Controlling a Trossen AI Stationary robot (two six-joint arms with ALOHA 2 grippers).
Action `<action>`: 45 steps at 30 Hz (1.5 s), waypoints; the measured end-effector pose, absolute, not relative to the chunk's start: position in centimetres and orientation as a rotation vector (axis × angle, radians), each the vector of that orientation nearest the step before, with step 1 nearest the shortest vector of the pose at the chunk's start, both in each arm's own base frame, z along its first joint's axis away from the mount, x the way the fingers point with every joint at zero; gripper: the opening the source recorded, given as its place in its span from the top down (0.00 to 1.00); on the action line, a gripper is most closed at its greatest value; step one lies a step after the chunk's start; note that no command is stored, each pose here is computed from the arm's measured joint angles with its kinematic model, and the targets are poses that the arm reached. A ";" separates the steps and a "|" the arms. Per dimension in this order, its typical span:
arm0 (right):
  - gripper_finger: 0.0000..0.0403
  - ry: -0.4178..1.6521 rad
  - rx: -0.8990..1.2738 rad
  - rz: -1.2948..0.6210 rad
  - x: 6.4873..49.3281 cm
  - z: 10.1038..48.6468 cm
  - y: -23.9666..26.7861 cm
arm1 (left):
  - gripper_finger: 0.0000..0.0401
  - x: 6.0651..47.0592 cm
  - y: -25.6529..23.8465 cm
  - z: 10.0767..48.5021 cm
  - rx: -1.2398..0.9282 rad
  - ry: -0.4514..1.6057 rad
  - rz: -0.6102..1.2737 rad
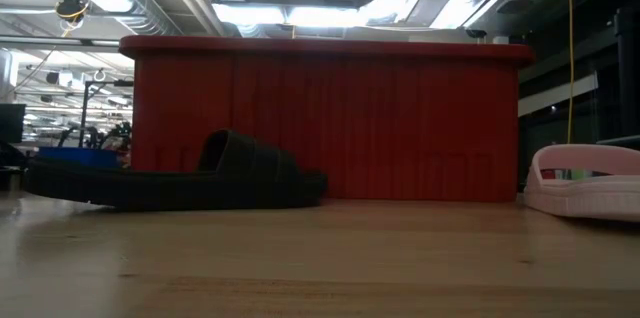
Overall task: Pick and place slides into bin
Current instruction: Put the bottom pink slide into the red bin
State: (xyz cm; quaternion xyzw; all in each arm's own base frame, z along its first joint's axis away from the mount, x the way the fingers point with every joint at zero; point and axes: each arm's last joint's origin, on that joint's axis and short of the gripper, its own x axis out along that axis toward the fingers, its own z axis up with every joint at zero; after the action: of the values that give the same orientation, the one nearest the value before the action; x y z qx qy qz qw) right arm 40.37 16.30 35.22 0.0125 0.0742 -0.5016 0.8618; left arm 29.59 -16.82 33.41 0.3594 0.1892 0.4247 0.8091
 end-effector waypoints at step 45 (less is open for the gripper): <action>0.96 0.154 0.015 -1.001 39.0 36.5 17.8 | 0.61 29.7 -15.1 34.4 0.876 0.487 0.934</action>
State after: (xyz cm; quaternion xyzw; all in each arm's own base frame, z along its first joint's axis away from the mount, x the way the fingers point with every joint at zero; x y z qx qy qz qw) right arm 39.02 17.79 36.54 0.0073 0.0736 -0.4792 0.8746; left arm 29.75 -15.08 34.44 0.4044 0.2249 0.4313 0.7745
